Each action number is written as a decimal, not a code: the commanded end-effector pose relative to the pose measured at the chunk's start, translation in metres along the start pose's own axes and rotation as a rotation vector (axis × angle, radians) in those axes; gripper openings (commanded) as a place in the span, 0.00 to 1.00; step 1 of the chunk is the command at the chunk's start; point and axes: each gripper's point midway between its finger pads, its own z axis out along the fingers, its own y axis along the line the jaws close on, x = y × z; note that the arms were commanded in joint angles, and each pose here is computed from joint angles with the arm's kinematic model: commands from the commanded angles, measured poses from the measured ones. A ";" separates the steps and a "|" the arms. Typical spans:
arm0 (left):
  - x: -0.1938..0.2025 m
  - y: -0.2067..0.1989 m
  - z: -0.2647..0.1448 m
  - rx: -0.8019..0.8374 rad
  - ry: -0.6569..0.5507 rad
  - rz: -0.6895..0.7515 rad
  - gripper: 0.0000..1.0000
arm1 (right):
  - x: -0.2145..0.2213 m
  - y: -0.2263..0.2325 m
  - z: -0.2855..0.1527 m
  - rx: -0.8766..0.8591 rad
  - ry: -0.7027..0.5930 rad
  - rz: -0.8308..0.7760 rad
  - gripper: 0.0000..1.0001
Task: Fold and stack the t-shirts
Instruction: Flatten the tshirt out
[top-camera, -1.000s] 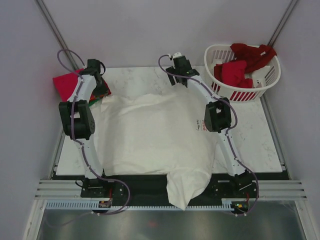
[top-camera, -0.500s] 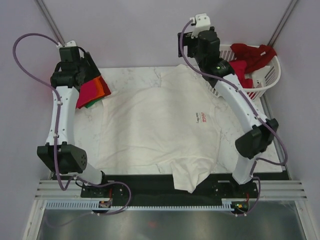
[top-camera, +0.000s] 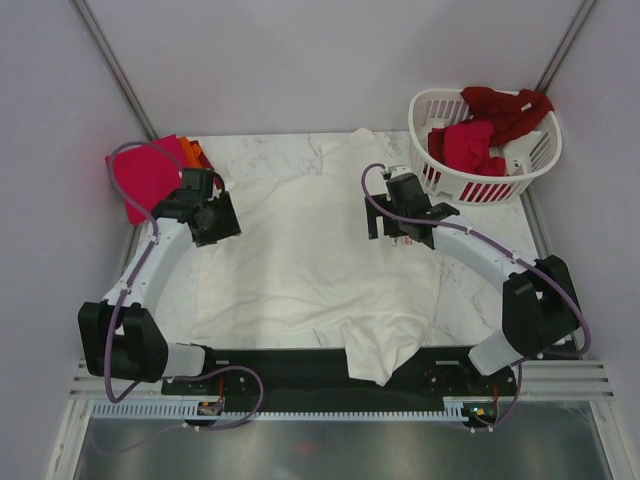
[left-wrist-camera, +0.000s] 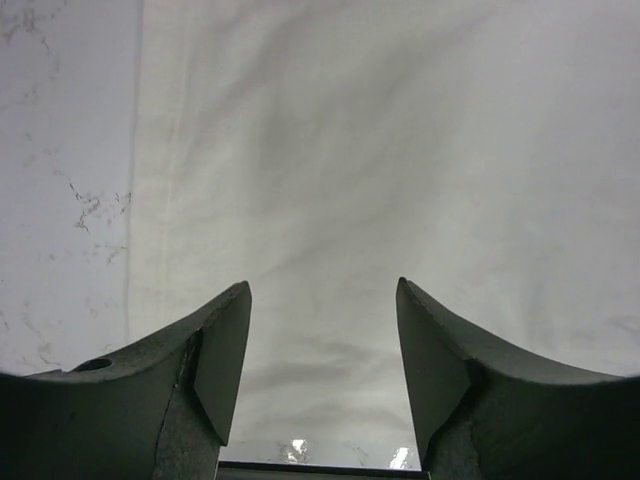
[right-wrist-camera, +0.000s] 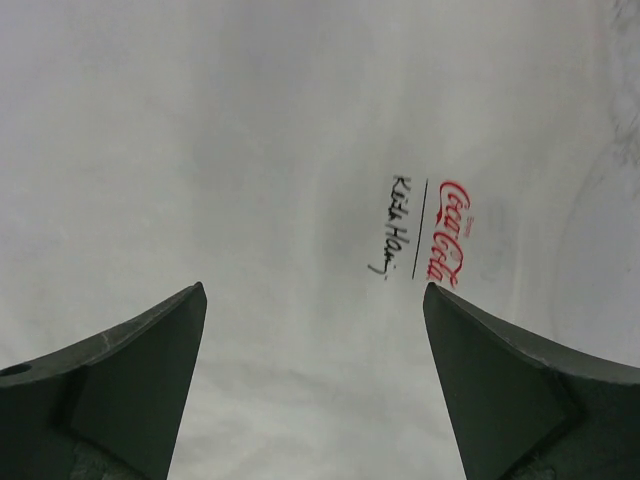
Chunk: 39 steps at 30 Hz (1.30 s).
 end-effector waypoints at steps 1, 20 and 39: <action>0.004 -0.007 0.003 0.050 -0.033 -0.094 0.66 | -0.005 0.004 -0.019 -0.009 -0.054 0.097 0.98; -0.021 -0.040 0.127 -0.015 0.091 -0.132 0.62 | 0.004 -0.028 0.130 0.079 0.172 0.136 0.98; -0.097 -0.067 0.213 -0.047 0.044 -0.056 0.60 | -0.061 -0.045 0.209 0.031 0.130 0.199 0.98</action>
